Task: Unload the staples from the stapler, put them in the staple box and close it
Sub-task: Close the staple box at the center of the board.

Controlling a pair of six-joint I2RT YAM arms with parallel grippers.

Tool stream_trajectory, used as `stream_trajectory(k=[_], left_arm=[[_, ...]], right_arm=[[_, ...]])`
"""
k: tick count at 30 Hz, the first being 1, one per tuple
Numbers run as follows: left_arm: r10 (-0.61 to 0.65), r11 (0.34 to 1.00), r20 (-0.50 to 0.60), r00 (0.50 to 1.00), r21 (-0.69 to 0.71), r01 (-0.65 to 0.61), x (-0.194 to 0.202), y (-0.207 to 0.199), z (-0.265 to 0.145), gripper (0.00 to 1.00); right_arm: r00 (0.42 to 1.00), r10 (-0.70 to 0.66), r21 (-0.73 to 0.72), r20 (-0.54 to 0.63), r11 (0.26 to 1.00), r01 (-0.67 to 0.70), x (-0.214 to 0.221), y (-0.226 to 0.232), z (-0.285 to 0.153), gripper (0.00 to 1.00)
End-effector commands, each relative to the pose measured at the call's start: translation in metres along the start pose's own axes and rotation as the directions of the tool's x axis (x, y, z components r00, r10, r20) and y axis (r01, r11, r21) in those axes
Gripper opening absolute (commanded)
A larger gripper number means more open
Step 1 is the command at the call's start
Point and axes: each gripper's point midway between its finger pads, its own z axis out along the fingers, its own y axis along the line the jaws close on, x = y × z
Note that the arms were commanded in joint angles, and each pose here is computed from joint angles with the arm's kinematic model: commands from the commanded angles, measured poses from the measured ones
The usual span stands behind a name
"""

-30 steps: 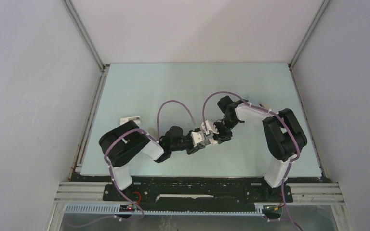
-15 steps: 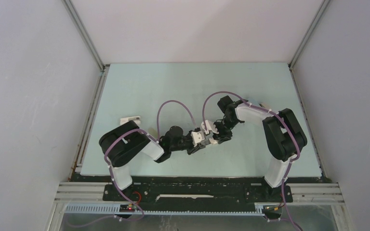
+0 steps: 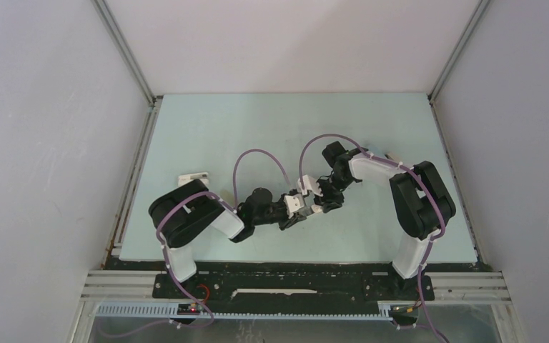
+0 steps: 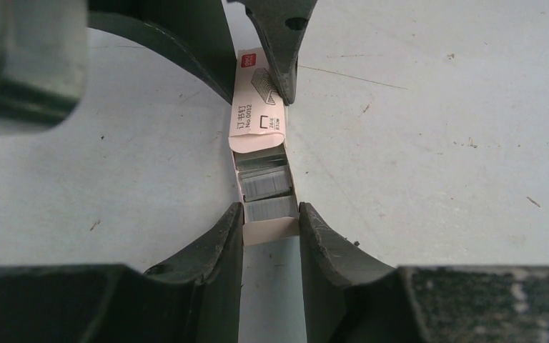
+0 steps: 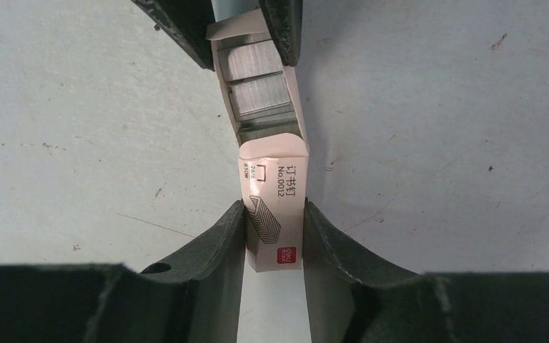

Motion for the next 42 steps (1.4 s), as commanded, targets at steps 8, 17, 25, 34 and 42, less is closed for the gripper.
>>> stream_trajectory(k=[8, 17, 25, 34, 42], left_arm=[[0.031, 0.996, 0.121, 0.992, 0.075, -0.041, -0.03, -0.014, 0.008, 0.31], [0.044, 0.991, 0.127, 0.991, 0.117, -0.059, -0.031, -0.02, 0.009, 0.31], [0.026, 0.99, 0.129, 0.991, 0.132, -0.044, -0.031, -0.019, 0.017, 0.31], [-0.033, 0.997, 0.136, 0.99, 0.069, 0.024, -0.029, -0.007, 0.022, 0.31], [-0.085, 0.996, 0.143, 0.986, 0.047, 0.079, -0.027, -0.004, 0.026, 0.31]], right_arm=[[0.999, -0.048, 0.035, 0.021, 0.998, 0.047, -0.017, -0.011, 0.004, 0.4], [0.996, -0.082, 0.02, 0.024, 0.996, 0.082, -0.019, -0.005, 0.002, 0.39], [0.992, -0.122, -0.002, 0.027, 0.992, 0.122, -0.019, 0.004, 0.001, 0.39], [0.992, -0.124, -0.002, 0.012, 0.992, 0.124, -0.019, 0.008, 0.004, 0.39], [0.995, -0.101, 0.015, 0.009, 0.995, 0.101, -0.022, 0.006, 0.005, 0.39]])
